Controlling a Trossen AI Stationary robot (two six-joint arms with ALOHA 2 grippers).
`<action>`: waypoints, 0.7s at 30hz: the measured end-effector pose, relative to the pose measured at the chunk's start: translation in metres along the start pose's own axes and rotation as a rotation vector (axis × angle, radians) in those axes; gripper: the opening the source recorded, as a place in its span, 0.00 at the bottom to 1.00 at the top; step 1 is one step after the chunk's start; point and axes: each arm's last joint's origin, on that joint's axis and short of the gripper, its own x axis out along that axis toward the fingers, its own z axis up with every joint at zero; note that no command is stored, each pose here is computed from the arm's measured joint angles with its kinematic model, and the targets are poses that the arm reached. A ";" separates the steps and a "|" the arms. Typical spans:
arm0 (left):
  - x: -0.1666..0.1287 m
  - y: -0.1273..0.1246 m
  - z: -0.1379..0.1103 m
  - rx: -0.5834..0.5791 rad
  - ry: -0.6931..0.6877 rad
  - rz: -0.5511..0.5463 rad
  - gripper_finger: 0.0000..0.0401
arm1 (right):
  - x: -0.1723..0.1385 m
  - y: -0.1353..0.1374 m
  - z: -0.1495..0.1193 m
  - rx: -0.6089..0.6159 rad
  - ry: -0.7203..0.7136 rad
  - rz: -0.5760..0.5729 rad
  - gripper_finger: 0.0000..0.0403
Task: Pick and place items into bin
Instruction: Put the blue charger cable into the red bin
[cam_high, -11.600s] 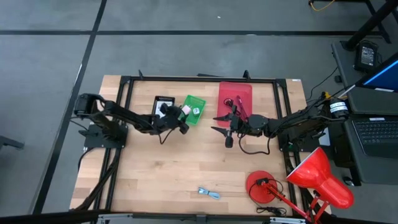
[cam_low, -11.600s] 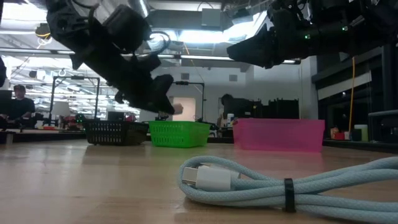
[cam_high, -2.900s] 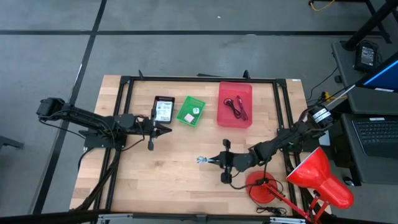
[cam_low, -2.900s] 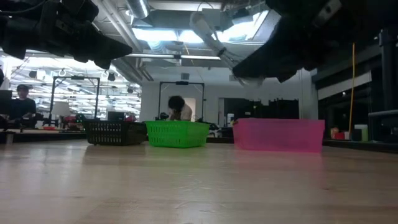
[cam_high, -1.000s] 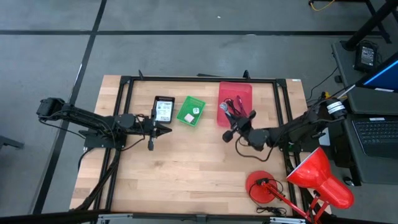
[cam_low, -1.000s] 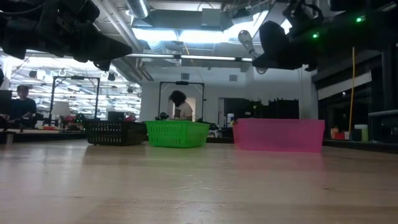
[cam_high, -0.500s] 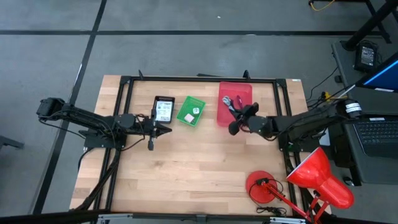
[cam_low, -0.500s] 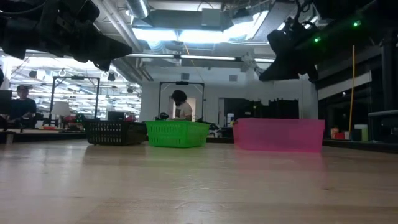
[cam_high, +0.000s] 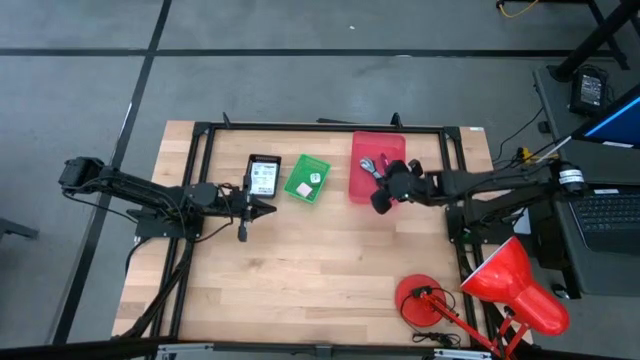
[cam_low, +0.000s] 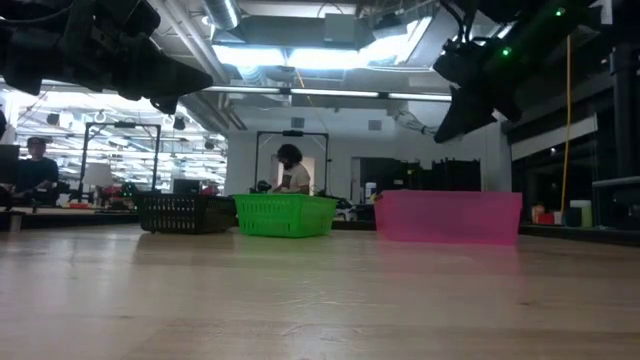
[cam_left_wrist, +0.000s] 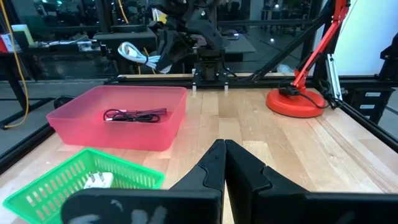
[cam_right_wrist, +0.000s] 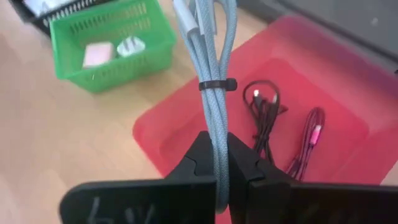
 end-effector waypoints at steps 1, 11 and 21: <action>0.000 0.000 0.000 0.000 0.000 0.000 0.01 | 0.001 -0.001 0.000 0.001 0.020 0.009 0.00; 0.000 0.000 0.000 0.000 0.000 0.000 0.01 | 0.020 -0.013 -0.015 0.015 0.133 -0.041 0.00; 0.000 0.000 0.000 0.000 0.000 0.000 0.01 | 0.046 -0.005 -0.030 -0.011 0.199 -0.086 0.00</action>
